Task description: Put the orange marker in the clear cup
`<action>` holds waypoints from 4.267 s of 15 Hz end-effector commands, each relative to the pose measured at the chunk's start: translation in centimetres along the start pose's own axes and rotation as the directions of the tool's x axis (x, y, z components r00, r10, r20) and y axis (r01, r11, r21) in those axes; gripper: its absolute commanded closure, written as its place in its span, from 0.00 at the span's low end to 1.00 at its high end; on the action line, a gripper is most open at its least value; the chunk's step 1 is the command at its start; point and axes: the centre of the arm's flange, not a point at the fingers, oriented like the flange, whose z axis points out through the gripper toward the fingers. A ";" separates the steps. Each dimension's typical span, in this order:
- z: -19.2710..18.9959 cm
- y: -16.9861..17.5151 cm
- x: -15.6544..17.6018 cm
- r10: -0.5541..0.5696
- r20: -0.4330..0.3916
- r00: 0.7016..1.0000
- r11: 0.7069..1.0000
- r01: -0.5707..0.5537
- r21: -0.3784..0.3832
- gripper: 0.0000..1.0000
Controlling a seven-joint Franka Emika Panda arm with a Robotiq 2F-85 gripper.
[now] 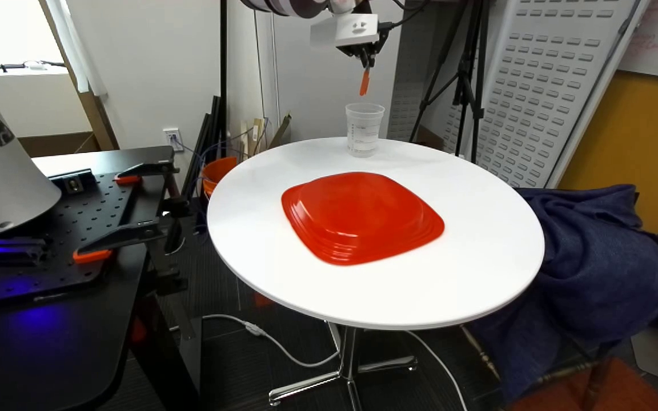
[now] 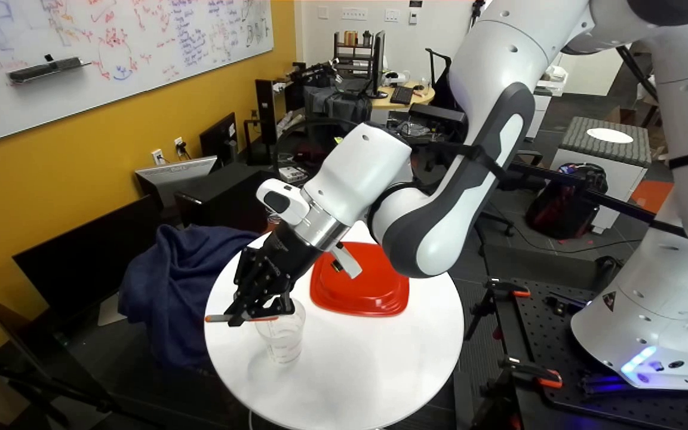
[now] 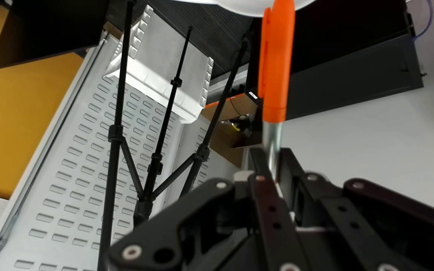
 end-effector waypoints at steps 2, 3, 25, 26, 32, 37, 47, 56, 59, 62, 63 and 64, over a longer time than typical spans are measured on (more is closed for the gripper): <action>-1.6 0.7 -1.5 -0.015 -0.054 0.998 0.999 0.018 0.039 0.97; -1.7 0.8 -1.8 -0.013 -0.063 0.998 0.999 0.016 0.047 0.97; -2.5 1.0 -5.2 -0.168 -0.208 0.964 0.967 0.202 0.156 0.97; -2.5 1.0 -5.3 -0.173 -0.214 0.961 0.965 0.209 0.159 0.97; -2.8 1.6 -5.7 -0.167 -0.230 0.959 0.966 0.206 0.156 0.97; -2.7 2.1 -5.8 -0.155 -0.225 0.962 0.967 0.195 0.165 0.97; -2.8 1.9 -5.8 -0.149 -0.222 0.964 0.968 0.188 0.167 0.02; -4.2 2.0 -5.0 -0.099 -0.189 0.977 0.983 0.125 0.133 0.00; -5.3 2.6 -4.9 -0.043 -0.145 0.988 0.994 0.058 0.096 0.00; -6.9 3.6 -4.7 0.005 -0.104 0.995 0.999 0.000 0.048 0.00; -7.5 3.9 -4.6 0.026 -0.084 0.996 0.999 -0.024 0.026 0.00; -8.0 4.2 -4.5 0.045 -0.070 0.997 0.999 -0.044 0.007 0.00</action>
